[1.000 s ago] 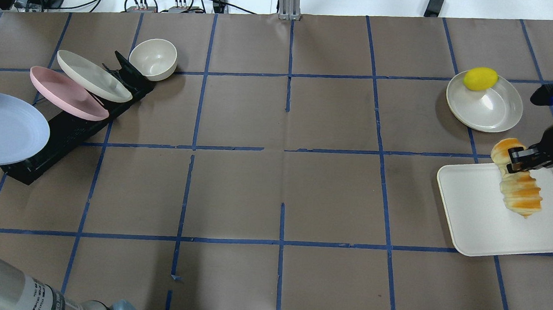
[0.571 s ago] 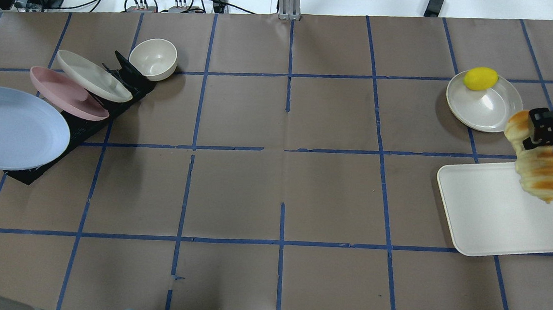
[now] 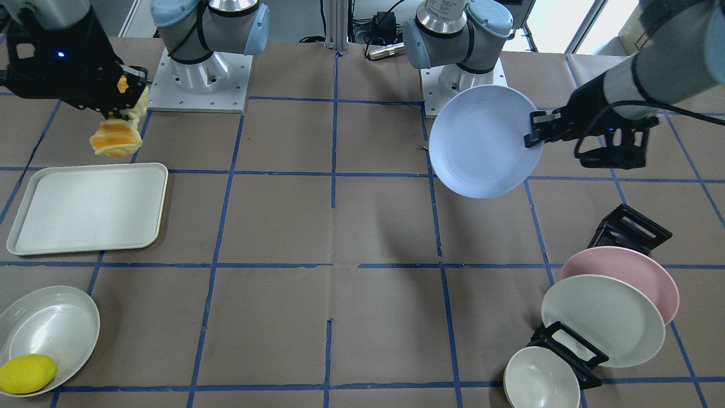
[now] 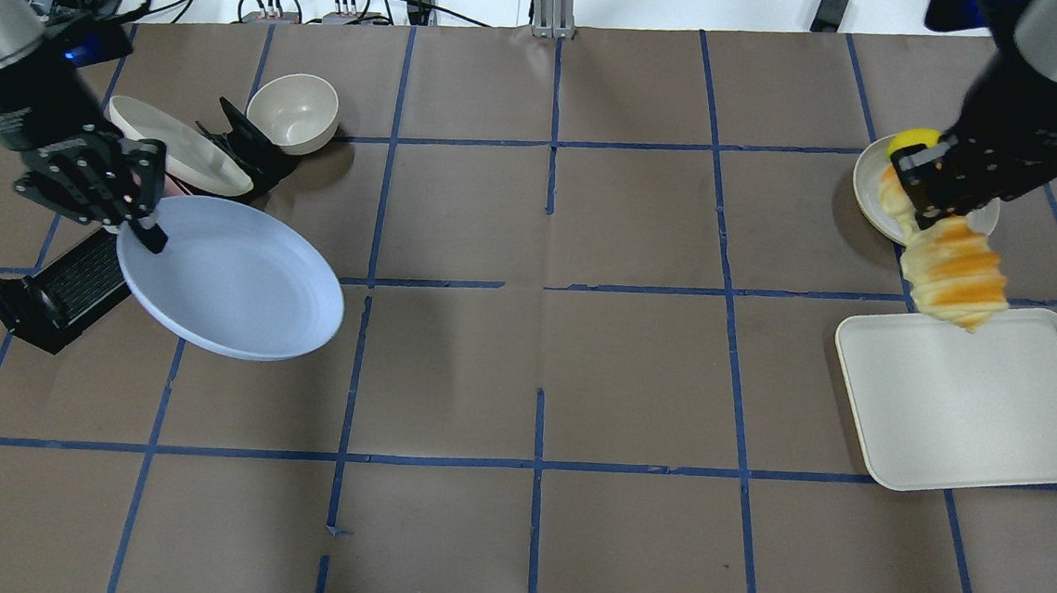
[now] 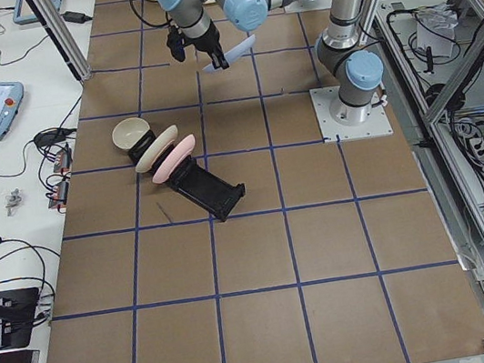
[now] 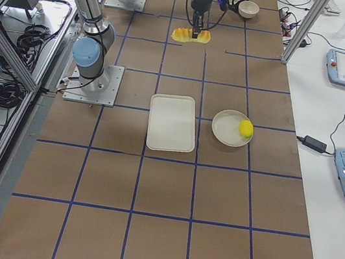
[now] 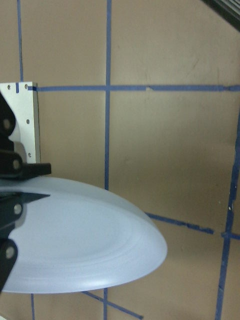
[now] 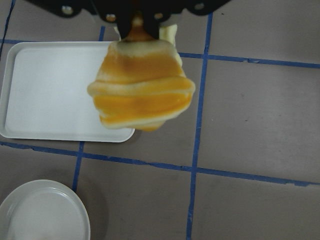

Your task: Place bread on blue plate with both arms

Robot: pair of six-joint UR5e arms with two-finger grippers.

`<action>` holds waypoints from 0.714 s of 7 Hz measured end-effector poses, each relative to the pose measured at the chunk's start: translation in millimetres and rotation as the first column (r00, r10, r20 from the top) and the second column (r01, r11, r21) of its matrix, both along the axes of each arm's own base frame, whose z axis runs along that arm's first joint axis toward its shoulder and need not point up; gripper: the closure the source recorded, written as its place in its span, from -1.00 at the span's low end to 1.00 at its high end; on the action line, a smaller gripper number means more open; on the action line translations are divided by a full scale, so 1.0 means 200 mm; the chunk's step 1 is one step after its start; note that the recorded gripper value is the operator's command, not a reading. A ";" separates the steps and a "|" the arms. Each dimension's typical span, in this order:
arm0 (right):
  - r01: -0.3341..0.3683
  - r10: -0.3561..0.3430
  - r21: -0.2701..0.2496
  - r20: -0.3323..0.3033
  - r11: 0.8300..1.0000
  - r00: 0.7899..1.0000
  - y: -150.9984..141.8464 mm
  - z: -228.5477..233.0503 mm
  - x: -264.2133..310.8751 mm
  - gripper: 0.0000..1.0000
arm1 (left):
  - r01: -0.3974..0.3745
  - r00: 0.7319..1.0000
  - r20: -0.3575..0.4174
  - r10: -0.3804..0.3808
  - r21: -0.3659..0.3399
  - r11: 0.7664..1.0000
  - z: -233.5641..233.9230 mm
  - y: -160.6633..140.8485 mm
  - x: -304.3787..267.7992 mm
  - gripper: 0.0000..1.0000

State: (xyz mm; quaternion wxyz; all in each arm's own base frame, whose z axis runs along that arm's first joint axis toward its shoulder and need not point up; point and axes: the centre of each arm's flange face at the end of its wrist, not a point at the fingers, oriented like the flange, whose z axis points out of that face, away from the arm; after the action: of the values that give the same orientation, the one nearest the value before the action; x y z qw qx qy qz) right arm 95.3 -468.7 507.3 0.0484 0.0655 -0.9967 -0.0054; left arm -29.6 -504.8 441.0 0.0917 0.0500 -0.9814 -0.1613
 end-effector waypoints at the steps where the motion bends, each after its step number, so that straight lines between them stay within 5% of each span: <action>1: 0.019 -0.019 0.006 0.000 1.000 1.000 -0.06 -0.03 0.16 0.93 | 0.006 1.000 -0.017 -0.006 -0.027 1.000 -0.08 -0.07 -0.23 0.97; 5: 0.049 -0.051 0.028 0.082 0.998 0.995 -0.15 -0.13 0.37 0.93 | -0.039 0.992 -0.121 0.032 -0.063 0.997 -0.57 -0.34 -0.90 0.96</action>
State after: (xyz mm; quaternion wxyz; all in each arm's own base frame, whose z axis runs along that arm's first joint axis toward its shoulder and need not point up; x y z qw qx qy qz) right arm 168.7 -498.9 481.4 0.0059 0.0414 -0.9990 -0.0168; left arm -210.1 -573.5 326.1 0.1550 0.0547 -0.9778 -0.1303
